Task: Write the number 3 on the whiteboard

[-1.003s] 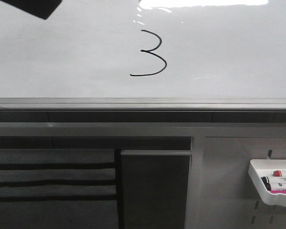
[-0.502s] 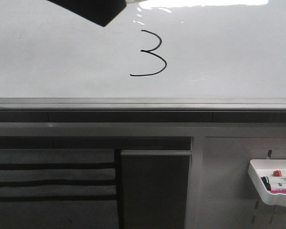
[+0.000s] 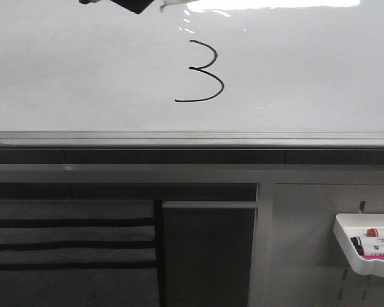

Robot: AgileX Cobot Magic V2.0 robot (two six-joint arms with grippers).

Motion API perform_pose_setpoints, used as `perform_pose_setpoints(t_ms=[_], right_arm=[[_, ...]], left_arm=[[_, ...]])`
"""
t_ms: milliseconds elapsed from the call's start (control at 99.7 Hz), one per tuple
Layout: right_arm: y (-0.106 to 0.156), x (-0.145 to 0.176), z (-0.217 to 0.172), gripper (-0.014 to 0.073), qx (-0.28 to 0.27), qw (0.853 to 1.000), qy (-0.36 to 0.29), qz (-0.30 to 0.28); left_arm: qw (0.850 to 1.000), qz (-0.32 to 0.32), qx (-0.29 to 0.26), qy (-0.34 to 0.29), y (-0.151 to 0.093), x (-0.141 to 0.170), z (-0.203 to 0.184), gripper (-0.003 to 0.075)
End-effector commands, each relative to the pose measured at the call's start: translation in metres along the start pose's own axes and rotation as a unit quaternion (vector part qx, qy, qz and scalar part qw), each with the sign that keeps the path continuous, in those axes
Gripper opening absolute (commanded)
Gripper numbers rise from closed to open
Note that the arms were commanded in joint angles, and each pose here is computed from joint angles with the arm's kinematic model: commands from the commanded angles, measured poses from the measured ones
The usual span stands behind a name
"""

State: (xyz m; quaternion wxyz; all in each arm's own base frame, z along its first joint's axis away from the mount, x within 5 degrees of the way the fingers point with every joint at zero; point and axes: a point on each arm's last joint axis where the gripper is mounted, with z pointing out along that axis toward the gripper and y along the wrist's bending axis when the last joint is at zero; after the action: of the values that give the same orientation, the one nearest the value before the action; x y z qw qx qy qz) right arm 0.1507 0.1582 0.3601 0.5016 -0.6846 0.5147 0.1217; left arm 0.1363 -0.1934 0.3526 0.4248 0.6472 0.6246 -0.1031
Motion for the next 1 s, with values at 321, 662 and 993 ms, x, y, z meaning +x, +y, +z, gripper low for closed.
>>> perform_pose_setpoints(t_ms=[321, 662, 993], right_arm=[[-0.0086, -0.0116, -0.0076, -0.0023, 0.030, 0.999, -0.025, 0.003], [-0.0077, -0.0117, -0.0076, -0.0023, 0.025, 0.999, -0.025, 0.003], [-0.0086, -0.0113, -0.0077, 0.0204, 0.029, 0.999, -0.024, 0.003]], left_arm=[[0.998, -0.004, -0.029, -0.047, 0.0070, -0.0145, -0.0125, 0.0064], [0.998, -0.004, -0.029, -0.047, 0.0070, -0.0145, -0.0125, 0.0060], [0.998, -0.004, -0.029, -0.047, 0.0070, -0.0145, -0.0125, 0.0060]])
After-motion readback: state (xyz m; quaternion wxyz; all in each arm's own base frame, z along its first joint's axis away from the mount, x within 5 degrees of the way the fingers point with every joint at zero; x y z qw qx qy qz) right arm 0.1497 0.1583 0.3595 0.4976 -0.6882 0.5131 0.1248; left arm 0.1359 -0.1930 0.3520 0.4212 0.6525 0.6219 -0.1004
